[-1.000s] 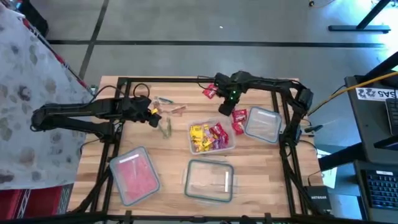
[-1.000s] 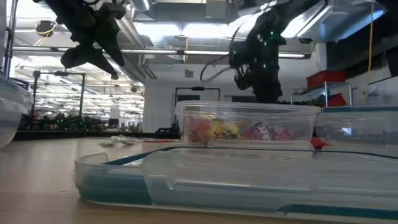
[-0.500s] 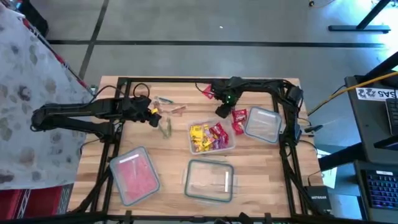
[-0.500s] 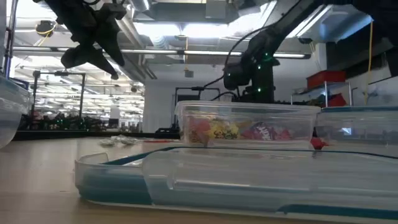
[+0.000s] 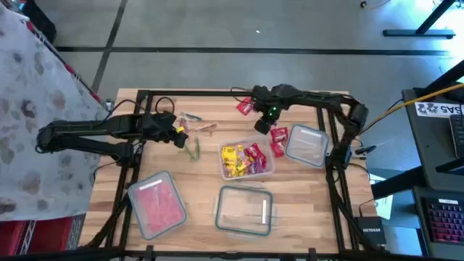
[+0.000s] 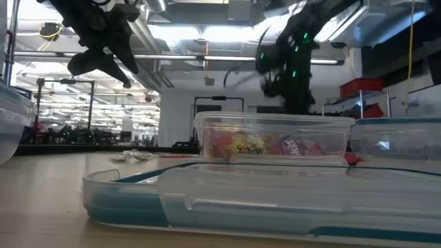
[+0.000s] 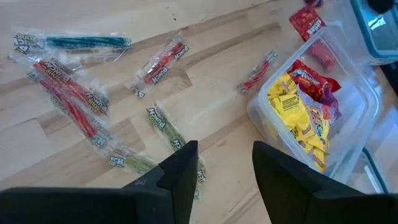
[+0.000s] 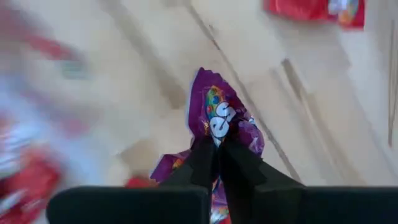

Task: Sort candy
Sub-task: Put the purple candy into the rectangular transparent bin

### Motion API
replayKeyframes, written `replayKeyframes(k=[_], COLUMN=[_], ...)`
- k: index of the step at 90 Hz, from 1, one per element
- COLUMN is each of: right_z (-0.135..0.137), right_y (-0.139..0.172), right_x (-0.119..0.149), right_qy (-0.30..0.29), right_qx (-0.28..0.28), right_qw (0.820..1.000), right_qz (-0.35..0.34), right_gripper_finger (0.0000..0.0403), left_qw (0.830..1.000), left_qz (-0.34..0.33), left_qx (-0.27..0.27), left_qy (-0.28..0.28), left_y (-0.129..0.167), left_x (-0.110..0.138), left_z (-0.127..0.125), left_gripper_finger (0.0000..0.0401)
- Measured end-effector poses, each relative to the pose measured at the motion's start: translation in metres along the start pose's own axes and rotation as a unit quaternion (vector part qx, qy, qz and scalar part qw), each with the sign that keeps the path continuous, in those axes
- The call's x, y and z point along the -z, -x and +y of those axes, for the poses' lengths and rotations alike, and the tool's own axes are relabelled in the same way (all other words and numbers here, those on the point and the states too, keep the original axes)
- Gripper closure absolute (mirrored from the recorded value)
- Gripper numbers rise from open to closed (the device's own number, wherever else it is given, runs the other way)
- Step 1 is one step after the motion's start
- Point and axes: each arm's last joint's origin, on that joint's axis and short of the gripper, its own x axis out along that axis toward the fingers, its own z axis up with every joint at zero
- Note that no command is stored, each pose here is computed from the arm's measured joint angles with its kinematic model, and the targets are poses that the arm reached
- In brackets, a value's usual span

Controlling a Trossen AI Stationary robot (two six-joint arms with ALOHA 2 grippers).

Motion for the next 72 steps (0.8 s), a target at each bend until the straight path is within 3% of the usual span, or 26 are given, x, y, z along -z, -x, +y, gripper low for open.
replayKeyframes(k=[13, 25, 32, 48, 60, 72], right_z=[0.028, 0.060, 0.080, 0.113, 0.117, 0.113], right_y=[0.033, 0.039, 0.035, 0.019, 0.007, 0.003], right_x=[0.011, 0.020, 0.024, 0.032, 0.031, 0.025], right_qy=[0.019, -0.009, -0.022, -0.052, -0.075, -0.097], right_qx=[-0.115, -0.148, -0.143, -0.072, -0.038, -0.039], right_qw=[0.992, 0.989, 0.989, 0.996, 0.996, 0.994], right_qz=[-0.039, -0.027, -0.013, -0.002, 0.000, -0.008], right_gripper_finger=[0.0390, 0.0388, 0.0387, 0.0386, 0.0375, 0.0325], left_qw=[1.000, 1.000, 1.000, 1.000, 0.999, 0.999], left_qz=[-0.001, -0.002, -0.002, -0.002, -0.001, -0.001], left_qx=[-0.001, -0.001, -0.001, -0.002, -0.001, -0.001], left_qy=[-0.007, -0.015, -0.022, -0.029, -0.040, -0.050], left_y=[0.000, 0.000, 0.000, 0.000, 0.000, 0.000], left_x=[0.000, 0.000, 0.000, 0.000, 0.000, 0.000], left_z=[0.000, 0.000, 0.000, 0.000, 0.000, 0.000], left_gripper_finger=[0.0265, 0.0265, 0.0265, 0.0265, 0.0265, 0.0265])
